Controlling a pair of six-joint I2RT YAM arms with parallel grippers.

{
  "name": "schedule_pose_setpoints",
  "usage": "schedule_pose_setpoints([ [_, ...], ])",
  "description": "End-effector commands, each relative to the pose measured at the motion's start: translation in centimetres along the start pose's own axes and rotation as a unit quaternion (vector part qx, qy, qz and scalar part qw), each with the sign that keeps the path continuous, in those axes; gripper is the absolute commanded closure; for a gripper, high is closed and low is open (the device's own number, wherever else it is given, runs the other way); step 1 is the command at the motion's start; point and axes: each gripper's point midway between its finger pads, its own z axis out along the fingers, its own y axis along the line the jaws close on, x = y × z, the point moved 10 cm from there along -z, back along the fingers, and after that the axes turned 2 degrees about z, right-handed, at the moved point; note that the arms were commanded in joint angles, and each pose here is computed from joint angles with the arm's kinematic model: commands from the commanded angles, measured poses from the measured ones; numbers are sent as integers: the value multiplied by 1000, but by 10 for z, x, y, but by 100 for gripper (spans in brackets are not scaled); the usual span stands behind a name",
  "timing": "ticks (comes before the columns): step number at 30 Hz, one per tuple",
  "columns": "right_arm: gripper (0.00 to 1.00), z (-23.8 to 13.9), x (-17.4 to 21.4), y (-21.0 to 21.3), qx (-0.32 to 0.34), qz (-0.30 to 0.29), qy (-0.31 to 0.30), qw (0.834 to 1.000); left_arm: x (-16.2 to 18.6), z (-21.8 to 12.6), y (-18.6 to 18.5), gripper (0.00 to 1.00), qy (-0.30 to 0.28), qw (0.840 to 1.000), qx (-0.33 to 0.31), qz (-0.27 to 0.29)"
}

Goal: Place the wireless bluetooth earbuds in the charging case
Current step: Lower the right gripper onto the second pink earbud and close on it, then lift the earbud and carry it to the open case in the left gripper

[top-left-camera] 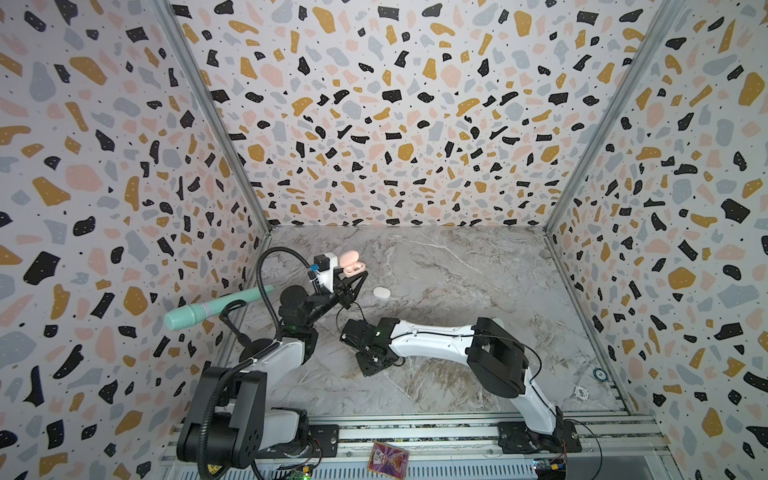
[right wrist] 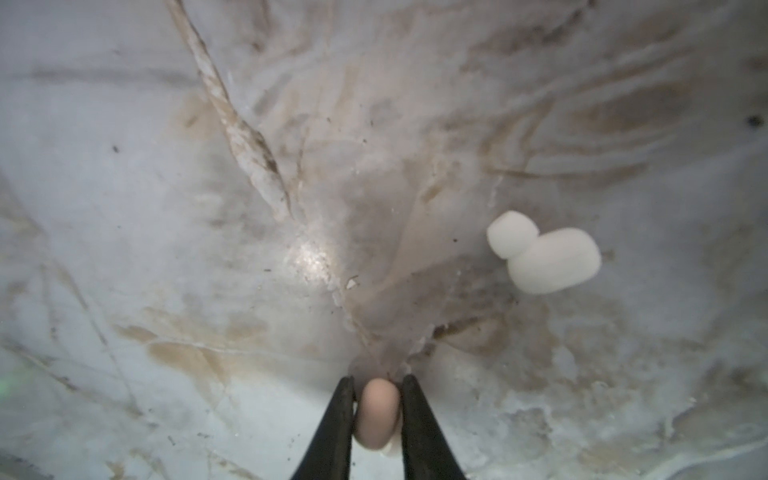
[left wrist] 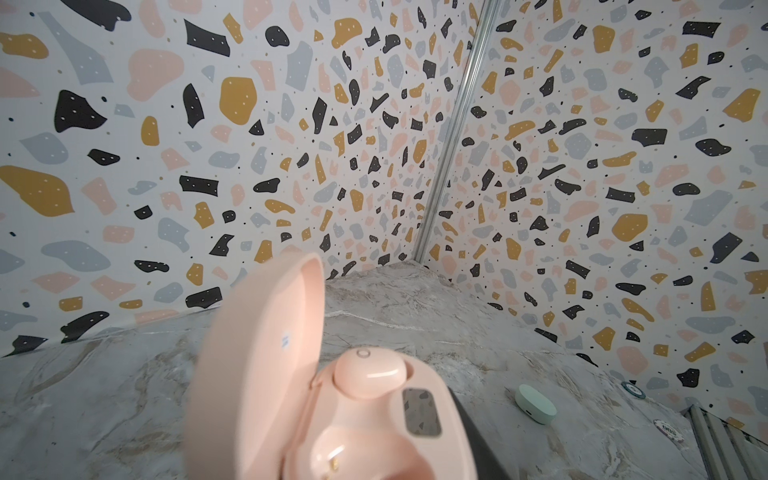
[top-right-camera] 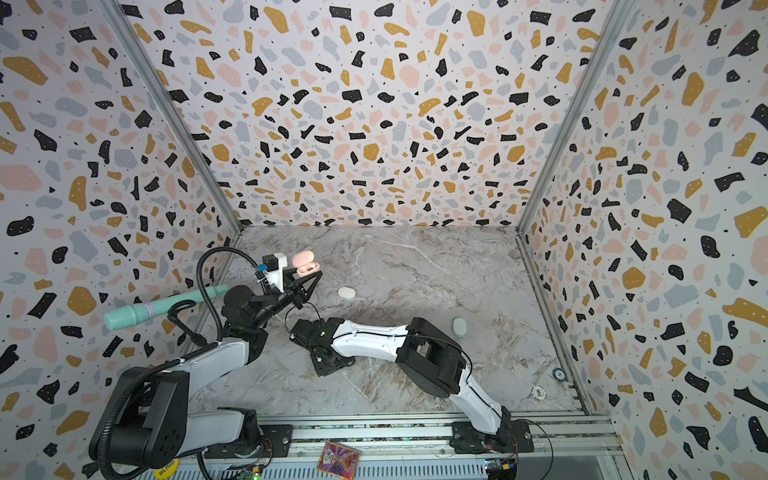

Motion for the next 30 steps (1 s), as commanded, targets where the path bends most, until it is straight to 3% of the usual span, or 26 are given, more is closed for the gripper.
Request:
schedule_pose_setpoints([
  [1, 84, -4, 0, 0, 11, -5, 2, 1000, -20, 3, -2, 70, -36, 999, 20, 30],
  [7, 89, -19, 3, -6, 13, -1, -13, 1000, -21, 3, -4, 70, -36, 999, 28, 27],
  [19, 90, -112, 24, -51, -59, 56, -71, 994, -13, 19, -28, 70, -21, 997, 75, 25],
  [24, 90, -168, 26, -77, -113, 85, -132, 981, -15, 28, -46, 70, -22, 995, 97, 30],
  [30, 90, -238, 13, -104, -180, 93, -235, 951, -21, 38, -71, 70, -25, 990, 130, 51],
])
